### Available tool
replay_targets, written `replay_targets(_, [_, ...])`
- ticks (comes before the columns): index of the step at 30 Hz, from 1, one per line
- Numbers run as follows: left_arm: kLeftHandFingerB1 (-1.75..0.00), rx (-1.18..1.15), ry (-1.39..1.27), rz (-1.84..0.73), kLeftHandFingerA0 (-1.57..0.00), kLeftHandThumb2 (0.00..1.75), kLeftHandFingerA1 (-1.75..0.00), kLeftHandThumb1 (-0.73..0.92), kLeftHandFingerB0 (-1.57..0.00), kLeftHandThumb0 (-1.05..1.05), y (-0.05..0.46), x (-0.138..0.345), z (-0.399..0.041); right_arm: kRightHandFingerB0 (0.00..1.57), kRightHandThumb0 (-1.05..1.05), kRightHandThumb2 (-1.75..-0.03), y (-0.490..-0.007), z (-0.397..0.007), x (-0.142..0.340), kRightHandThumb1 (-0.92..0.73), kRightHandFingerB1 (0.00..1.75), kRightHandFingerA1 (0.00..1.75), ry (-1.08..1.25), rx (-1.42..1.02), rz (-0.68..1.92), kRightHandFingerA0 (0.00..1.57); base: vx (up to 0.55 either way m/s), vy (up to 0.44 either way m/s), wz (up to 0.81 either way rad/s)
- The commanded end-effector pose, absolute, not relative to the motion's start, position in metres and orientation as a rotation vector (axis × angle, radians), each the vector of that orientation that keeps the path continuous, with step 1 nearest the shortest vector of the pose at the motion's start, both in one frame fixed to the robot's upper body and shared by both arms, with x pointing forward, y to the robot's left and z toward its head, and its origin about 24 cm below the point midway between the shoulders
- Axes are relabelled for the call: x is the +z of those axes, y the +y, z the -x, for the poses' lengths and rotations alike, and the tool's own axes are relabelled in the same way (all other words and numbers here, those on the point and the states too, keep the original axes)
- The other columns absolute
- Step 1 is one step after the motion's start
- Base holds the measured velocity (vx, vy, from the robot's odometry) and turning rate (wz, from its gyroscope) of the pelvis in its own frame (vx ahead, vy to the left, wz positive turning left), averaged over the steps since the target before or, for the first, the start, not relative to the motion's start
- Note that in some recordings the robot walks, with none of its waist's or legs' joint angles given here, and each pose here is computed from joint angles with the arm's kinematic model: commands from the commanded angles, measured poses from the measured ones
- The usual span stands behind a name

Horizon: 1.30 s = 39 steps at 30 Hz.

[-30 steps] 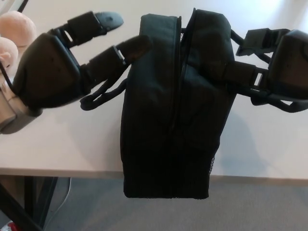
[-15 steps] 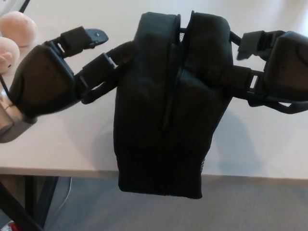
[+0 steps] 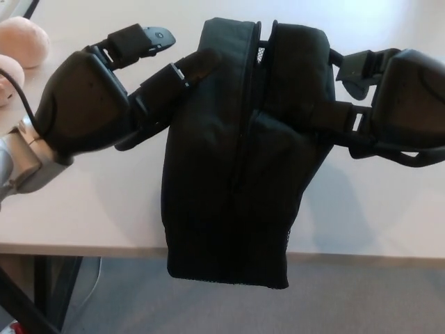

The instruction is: A lunch bag is kept on the middle of the desk and the robot uses both its hands to grab the opening of the bag from the left and right and moves its hands away from each other to spread the bag open

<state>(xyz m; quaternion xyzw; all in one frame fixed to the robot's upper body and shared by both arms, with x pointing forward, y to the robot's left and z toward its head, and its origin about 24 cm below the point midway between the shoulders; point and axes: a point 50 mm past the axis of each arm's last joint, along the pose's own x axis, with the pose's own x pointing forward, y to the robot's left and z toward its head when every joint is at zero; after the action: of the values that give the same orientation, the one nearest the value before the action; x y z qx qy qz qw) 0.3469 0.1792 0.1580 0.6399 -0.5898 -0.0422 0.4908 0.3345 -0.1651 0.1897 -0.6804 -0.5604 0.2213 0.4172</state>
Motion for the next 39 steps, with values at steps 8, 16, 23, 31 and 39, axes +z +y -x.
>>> replay_targets(8, [-0.36,-0.178,-1.342,-1.632,-0.8,0.56,-0.99,0.5,-0.44,-0.28,0.187,0.155,-0.347,0.55,-0.58,-0.73,-0.161,-0.334,0.187,-0.41,0.49,1.34,-1.375,0.631,1.719,0.97,0.0,0.0,0.0])
replay_targets(16, [-0.65,-0.264,-1.278,-1.669,-0.79,0.83,-1.04,0.45,-0.8,-0.41,0.192,0.149,-0.346,0.63,-0.52,-0.58,-0.158,-0.335,0.195,-0.55,0.39,0.46,-1.375,0.647,1.761,0.88,0.0,0.0,0.0])
replay_targets(23, [-0.63,-0.296,-1.324,-1.592,-0.75,0.73,-1.14,0.4,-0.88,-0.41,0.186,0.147,-0.339,0.88,-0.65,-0.71,-0.154,-0.336,0.196,-0.4,0.61,1.48,-1.398,0.643,1.749,1.18,0.0,0.0,0.0])
replay_targets(31, [-0.65,-0.398,-1.298,-1.573,-0.75,0.81,-1.09,0.43,-0.81,-0.39,0.181,0.145,-0.335,0.88,-0.58,-0.68,-0.154,-0.338,0.192,-0.39,0.59,1.44,-1.353,0.725,1.774,1.12,0.0,0.0,0.0])
replay_targets(39, [-0.44,-0.451,-1.167,-1.631,-0.84,0.57,-0.63,0.54,-0.74,-0.26,0.187,0.135,-0.337,0.92,-0.39,-0.58,-0.165,-0.338,0.185,-0.47,0.54,1.49,-1.285,0.718,1.729,0.96,0.0,0.0,0.0])
